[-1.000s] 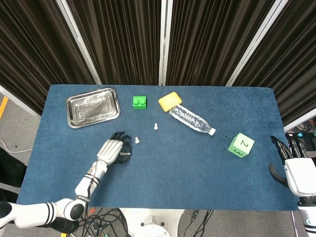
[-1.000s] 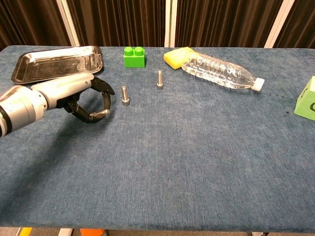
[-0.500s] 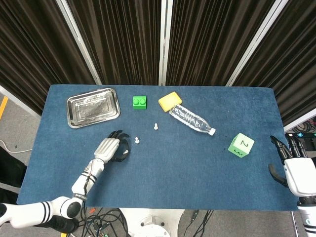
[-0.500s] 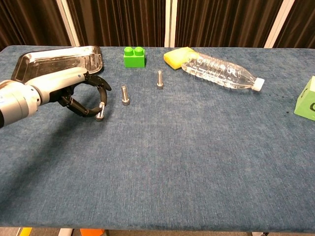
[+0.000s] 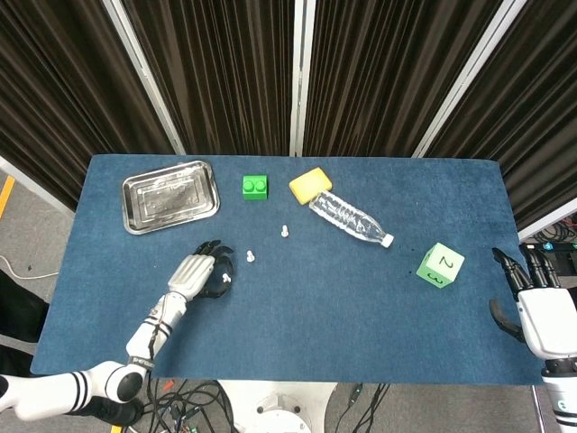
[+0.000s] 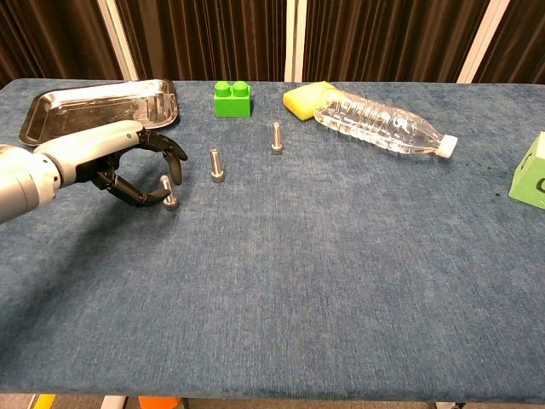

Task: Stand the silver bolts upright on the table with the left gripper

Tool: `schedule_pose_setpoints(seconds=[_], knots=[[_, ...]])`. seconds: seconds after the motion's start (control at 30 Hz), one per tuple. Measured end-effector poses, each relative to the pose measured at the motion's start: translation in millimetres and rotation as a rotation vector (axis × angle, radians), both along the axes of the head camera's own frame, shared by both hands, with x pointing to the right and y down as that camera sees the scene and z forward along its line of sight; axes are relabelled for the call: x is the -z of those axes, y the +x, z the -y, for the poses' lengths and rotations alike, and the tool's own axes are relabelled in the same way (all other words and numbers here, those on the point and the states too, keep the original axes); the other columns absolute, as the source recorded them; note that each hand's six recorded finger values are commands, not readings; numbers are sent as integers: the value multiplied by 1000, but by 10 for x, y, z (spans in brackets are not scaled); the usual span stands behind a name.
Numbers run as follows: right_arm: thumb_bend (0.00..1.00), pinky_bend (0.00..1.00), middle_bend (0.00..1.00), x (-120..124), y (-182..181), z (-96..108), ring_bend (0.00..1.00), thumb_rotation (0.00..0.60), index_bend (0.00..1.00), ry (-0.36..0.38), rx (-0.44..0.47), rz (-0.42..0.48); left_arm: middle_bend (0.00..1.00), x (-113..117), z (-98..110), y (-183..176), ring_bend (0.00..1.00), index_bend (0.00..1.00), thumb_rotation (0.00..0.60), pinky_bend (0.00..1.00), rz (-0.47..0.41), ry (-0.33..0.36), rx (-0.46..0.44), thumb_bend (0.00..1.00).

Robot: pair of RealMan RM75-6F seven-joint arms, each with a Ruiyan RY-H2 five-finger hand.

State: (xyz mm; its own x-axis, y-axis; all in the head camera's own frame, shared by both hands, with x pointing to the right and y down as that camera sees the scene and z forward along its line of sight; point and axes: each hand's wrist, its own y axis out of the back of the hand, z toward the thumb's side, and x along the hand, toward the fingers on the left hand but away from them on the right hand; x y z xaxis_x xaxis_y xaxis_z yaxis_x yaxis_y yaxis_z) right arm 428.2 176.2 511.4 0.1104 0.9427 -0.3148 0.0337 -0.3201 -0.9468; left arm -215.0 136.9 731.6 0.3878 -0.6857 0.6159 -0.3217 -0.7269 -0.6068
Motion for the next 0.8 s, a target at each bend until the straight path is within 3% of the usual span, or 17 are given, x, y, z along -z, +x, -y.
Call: schedule_pose_setpoints(seconds=[0.23, 0.43, 0.53, 0.63, 0.8], knots=[[299, 23, 220, 27, 21, 16, 1, 600, 77, 7, 2, -6, 171, 138, 97, -108, 0, 335, 600, 0, -19, 38, 37, 393], [303, 23, 217, 34, 64, 54, 2, 600, 77, 4, 3, -10, 171, 429, 339, -742, 0, 334, 600, 0, 60, 150, 138, 387], [302, 24, 203, 8, 91, 69, 1, 600, 76, -2, 1, -6, 171, 614, 392, -1188, 0, 334, 600, 0, 131, 222, 204, 326], [301, 24, 167, -32, 116, 75, 1, 600, 77, -11, -6, 10, 171, 767, 324, -1606, 0, 334, 600, 0, 212, 284, 255, 260], [301, 24, 133, -111, 174, 63, 0, 600, 77, -20, -24, 33, 171, 1024, -18, -2276, 0, 335, 600, 0, 370, 347, 309, 238]])
